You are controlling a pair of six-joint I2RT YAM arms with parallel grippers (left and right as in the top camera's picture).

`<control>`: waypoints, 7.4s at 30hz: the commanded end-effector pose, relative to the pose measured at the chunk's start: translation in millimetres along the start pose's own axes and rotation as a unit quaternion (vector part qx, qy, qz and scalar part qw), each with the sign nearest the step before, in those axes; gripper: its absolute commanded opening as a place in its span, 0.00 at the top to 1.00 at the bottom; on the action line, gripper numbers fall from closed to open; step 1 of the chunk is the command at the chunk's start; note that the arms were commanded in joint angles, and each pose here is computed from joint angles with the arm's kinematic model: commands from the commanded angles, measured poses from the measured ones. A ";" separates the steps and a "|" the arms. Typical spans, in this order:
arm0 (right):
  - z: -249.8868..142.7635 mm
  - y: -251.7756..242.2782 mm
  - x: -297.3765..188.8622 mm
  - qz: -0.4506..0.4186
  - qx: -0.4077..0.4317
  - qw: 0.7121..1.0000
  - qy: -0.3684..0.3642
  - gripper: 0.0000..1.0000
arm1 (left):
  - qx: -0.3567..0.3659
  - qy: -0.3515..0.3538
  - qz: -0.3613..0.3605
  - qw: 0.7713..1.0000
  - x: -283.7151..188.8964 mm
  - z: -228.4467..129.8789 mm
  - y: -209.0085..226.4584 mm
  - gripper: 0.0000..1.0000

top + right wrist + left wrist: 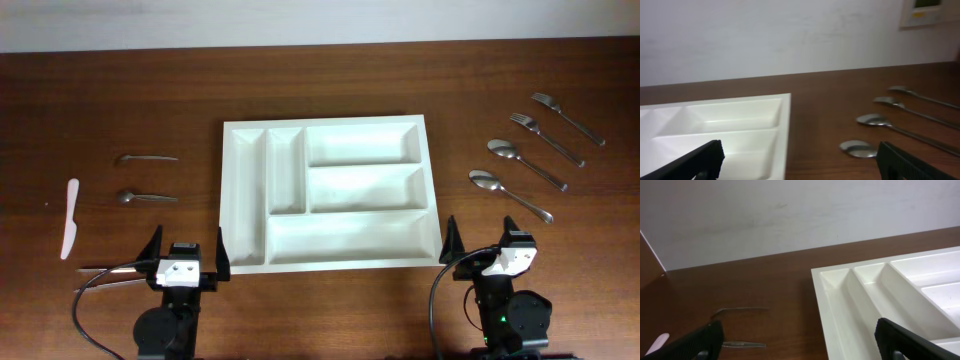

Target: Pack container

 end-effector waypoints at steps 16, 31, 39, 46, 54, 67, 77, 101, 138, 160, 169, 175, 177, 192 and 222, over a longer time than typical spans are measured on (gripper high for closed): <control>33.4 14.7 0.9 0.043 0.003 0.996 0.078 0.01 | 0.006 0.003 -0.003 1.000 0.1 -1.9 -0.5 0.01; 71.3 12.9 15.7 0.025 0.004 0.975 0.219 0.01 | 0.006 0.003 -0.003 1.000 0.1 -1.9 -0.5 0.01; 93.5 -2.0 -26.0 -0.029 -0.007 0.956 0.293 0.01 | 0.006 0.003 -0.003 1.000 0.1 -1.9 -0.5 0.01; 125.2 7.1 -66.8 0.001 0.002 0.947 0.322 0.01 | 0.006 0.003 -0.003 1.000 0.1 -1.9 -0.5 0.01; 134.7 31.1 -77.5 0.081 0.028 0.943 0.323 0.01 | 0.006 0.003 -0.003 1.000 0.1 -1.9 -0.5 0.01; 134.0 29.6 -77.2 0.076 0.028 0.940 0.330 0.01 | 0.006 0.003 -0.003 1.000 0.1 -1.9 -0.5 0.01; 131.6 29.7 -68.9 0.073 0.029 0.922 0.380 0.01 | 0.006 0.003 -0.003 1.000 0.1 -1.9 -0.5 0.01; 192.1 32.3 -41.3 0.078 0.024 0.955 0.286 0.01 | 0.006 0.003 -0.003 1.000 0.1 -1.9 -0.5 0.01; 183.0 -12.0 3.4 0.009 -0.182 0.830 0.527 0.01 | 0.006 0.003 -0.003 1.000 0.1 -1.9 -0.5 0.01; 101.3 -76.8 86.7 0.089 -0.174 0.750 0.632 0.01 | 0.006 0.003 0.009 1.000 0.1 -1.8 2.9 0.01; 72.9 -103.8 115.1 0.096 -0.153 0.757 0.628 0.01 | 0.006 0.003 0.009 1.000 0.1 -1.9 2.9 0.01; 44.2 -95.8 117.9 0.185 -0.186 0.732 0.629 0.01 | 0.006 0.003 0.009 1.000 0.1 -1.9 2.9 0.01; 36.8 -97.0 118.4 0.208 -0.212 0.723 0.624 0.01 | 0.006 0.003 0.009 1.000 0.1 -1.9 2.9 0.01; -24.8 -102.9 116.4 0.223 -0.215 0.714 0.627 0.01 | 0.006 0.003 0.009 1.000 0.1 -1.9 2.9 0.01; -68.0 -111.5 138.7 0.251 -0.272 0.711 0.598 0.01 | 0.006 0.003 0.009 1.000 0.1 -1.9 2.9 0.01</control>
Point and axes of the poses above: each gripper's point midway between its finger pads, its own x axis out along the fingers, its own y axis along the line the jaws close on, z = x × y, the point moved 3 cm from there along -x, back along the fingers, and after that the axes turned 4 degrees about -x, right-handed, at the moved point
